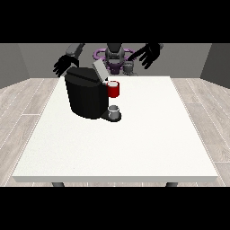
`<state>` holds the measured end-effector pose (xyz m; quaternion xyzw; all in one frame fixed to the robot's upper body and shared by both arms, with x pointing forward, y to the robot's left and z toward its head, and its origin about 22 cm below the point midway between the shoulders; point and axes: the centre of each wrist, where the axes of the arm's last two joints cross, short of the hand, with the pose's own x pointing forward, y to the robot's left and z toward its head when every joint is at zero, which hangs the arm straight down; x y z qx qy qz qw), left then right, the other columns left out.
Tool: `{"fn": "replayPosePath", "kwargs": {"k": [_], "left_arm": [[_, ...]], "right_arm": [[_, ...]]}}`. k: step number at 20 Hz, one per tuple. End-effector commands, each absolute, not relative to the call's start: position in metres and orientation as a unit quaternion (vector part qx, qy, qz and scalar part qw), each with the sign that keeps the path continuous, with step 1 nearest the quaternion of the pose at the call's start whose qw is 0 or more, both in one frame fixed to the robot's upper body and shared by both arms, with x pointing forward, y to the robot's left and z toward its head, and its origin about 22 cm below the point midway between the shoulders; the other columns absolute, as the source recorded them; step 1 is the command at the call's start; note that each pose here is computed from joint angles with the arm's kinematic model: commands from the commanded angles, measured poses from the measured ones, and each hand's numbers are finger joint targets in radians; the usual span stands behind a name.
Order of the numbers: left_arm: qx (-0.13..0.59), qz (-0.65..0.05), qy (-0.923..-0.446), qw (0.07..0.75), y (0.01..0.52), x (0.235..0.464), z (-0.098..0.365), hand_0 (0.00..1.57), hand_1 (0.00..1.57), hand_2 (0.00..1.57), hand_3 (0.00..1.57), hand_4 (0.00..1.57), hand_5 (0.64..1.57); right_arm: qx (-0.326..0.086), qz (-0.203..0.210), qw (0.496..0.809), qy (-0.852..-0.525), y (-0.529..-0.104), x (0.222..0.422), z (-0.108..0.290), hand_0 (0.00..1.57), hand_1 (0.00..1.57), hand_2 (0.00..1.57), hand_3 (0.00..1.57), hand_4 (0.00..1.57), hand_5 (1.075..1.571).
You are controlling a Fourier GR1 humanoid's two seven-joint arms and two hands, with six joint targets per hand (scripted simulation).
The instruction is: Insert the coffee pod into the coffee machine and close the lid
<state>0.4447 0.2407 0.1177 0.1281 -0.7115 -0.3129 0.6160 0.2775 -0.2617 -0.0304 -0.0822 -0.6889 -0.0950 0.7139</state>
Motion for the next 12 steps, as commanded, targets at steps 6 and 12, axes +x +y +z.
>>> {"fn": "replayPosePath", "kwargs": {"k": [6,12], "left_arm": [[0.012,-0.182,-0.691,0.7,0.256,0.394,0.009,0.0,0.0,0.0,0.0,0.0,1.571],[-0.003,-0.113,-0.669,0.734,0.262,0.369,-0.028,0.0,0.0,0.0,0.0,0.0,1.571]], "right_arm": [[-0.104,-0.053,0.736,-0.667,-0.28,0.244,-0.043,0.0,0.0,0.0,0.0,0.36,1.571],[-0.047,-0.005,0.717,-0.695,-0.269,0.278,0.016,0.0,0.0,0.0,0.0,0.26,1.571]]}}
